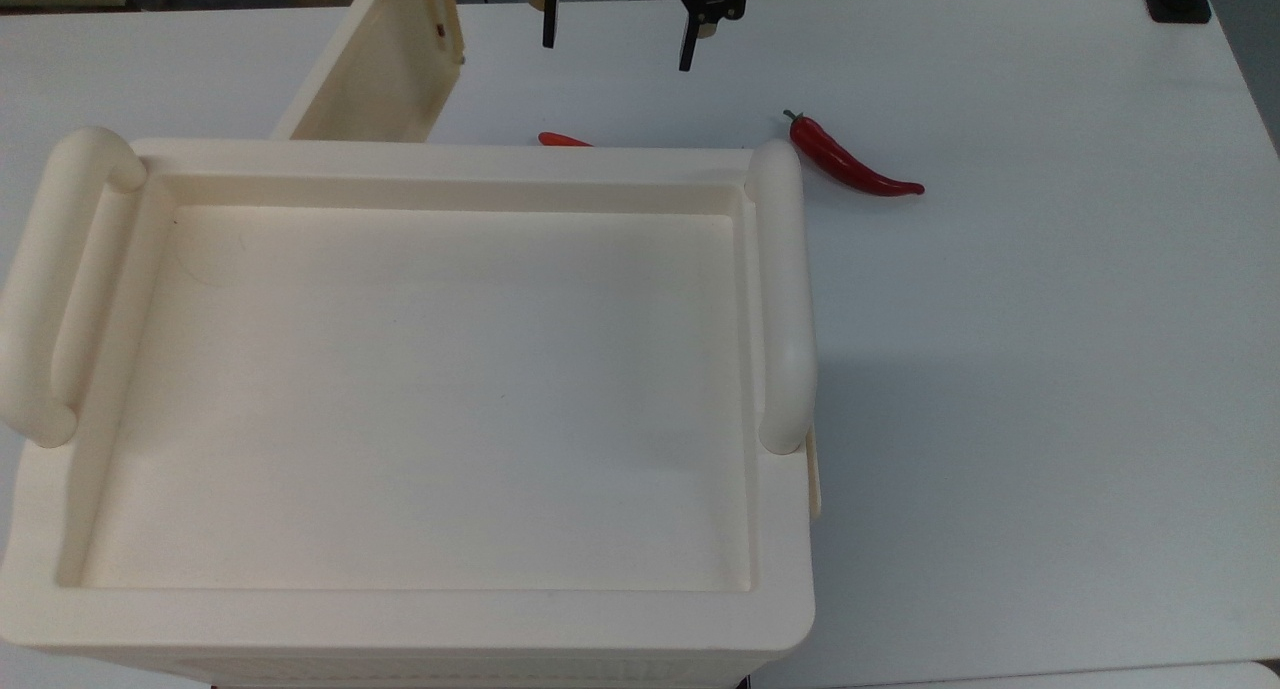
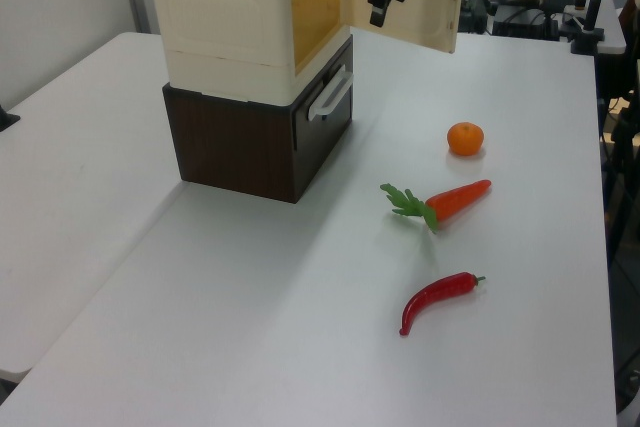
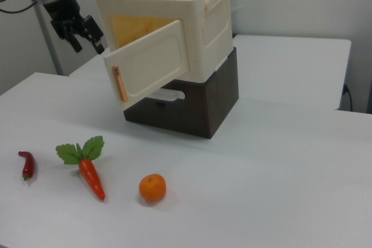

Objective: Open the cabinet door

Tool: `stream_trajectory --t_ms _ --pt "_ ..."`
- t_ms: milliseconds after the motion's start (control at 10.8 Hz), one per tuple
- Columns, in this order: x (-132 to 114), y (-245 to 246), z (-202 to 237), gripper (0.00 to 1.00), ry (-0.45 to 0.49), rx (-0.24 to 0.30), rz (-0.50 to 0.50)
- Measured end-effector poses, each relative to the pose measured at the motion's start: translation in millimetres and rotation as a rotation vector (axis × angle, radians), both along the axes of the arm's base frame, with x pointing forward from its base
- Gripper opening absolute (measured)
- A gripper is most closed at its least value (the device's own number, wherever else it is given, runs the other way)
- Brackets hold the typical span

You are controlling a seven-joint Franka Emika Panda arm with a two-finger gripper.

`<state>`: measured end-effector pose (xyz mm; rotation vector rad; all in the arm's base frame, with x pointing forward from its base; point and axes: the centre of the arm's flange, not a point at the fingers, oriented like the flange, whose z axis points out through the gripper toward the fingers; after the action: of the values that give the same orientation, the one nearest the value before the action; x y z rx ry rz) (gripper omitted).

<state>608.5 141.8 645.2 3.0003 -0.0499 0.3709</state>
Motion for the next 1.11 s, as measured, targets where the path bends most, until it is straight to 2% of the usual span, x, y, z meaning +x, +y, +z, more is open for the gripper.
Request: stream_trajectory --t_ms 371,556,834,1112 --pt "3 -64 -50 1.00 0.165 -0.035 -0.004" --pt "-7 -94 -73 1.00 0.226 -0.030 -0.027" --pt "-32 -121 -74 1.00 0.252 0.031 -0.065" --pt "-40 -132 -70 1.00 0.251 0.040 -0.067"
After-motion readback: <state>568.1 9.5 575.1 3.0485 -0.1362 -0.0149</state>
